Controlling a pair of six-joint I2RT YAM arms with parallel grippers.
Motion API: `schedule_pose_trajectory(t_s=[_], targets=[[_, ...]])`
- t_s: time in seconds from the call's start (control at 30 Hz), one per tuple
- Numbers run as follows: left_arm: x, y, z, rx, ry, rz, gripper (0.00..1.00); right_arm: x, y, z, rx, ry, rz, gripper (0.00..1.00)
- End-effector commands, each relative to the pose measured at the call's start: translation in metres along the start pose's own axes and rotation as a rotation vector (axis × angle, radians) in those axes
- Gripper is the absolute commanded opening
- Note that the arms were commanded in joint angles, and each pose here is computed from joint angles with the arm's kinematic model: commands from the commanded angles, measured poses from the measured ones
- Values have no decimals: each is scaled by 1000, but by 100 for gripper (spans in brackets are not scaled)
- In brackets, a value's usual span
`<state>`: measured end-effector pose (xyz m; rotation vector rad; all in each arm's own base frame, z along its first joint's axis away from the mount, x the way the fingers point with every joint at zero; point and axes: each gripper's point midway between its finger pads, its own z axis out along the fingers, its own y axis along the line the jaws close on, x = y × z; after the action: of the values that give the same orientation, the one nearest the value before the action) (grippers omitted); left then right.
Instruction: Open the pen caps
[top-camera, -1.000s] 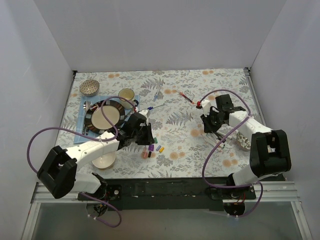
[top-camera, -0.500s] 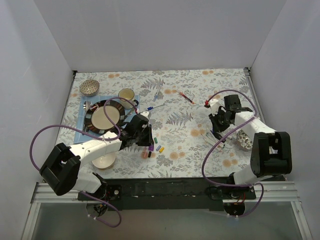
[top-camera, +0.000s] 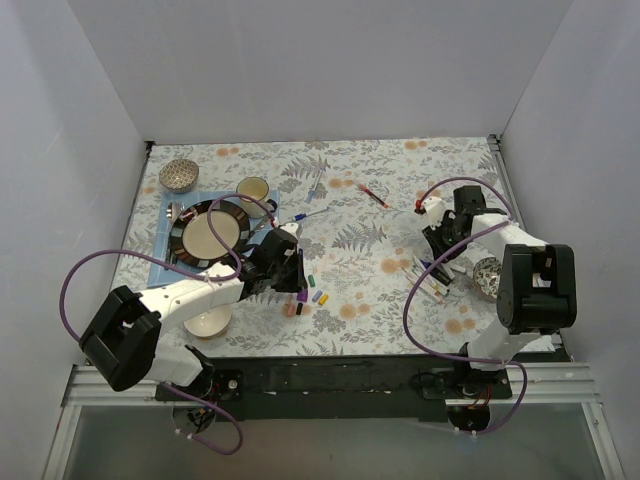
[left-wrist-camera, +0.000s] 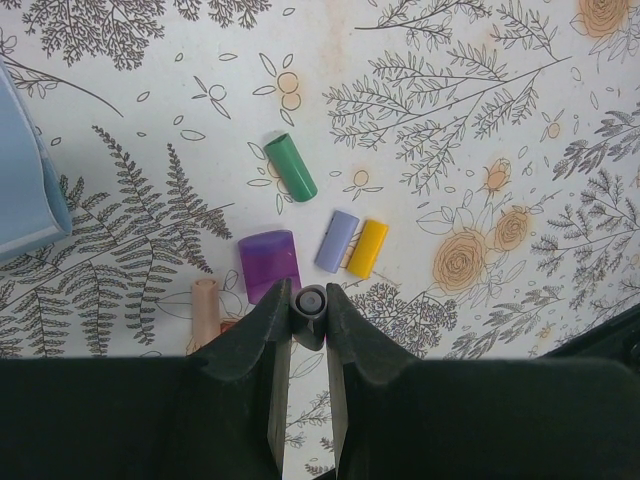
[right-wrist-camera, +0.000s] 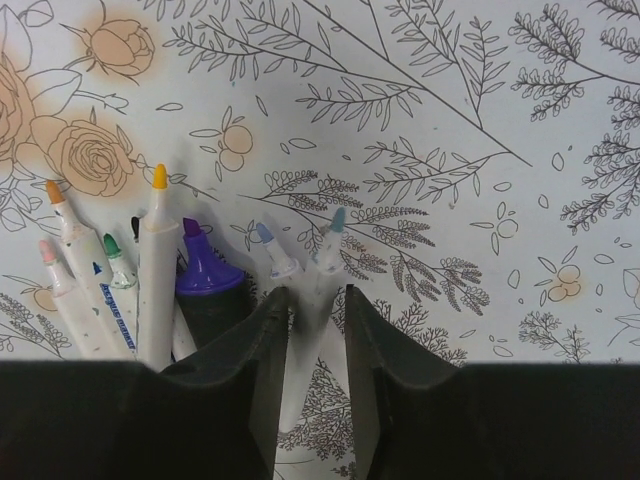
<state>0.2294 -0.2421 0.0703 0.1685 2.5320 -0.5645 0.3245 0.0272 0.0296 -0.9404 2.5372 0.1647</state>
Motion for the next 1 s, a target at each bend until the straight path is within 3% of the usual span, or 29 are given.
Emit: schedule_pose_trajectory(t_s=[0.0,0.53,0.97], targets=[[-6,-2,-6,3,-34,18,8,-6,-5,-4,-20,-8,-17,39],[-7,-3,-5,3,-33,24,11,-17,12,-20,-81,-82,-51,46],[-14,-3,16,-38,-6,46,14,-41,24,-49,-83,-229,-66,48]])
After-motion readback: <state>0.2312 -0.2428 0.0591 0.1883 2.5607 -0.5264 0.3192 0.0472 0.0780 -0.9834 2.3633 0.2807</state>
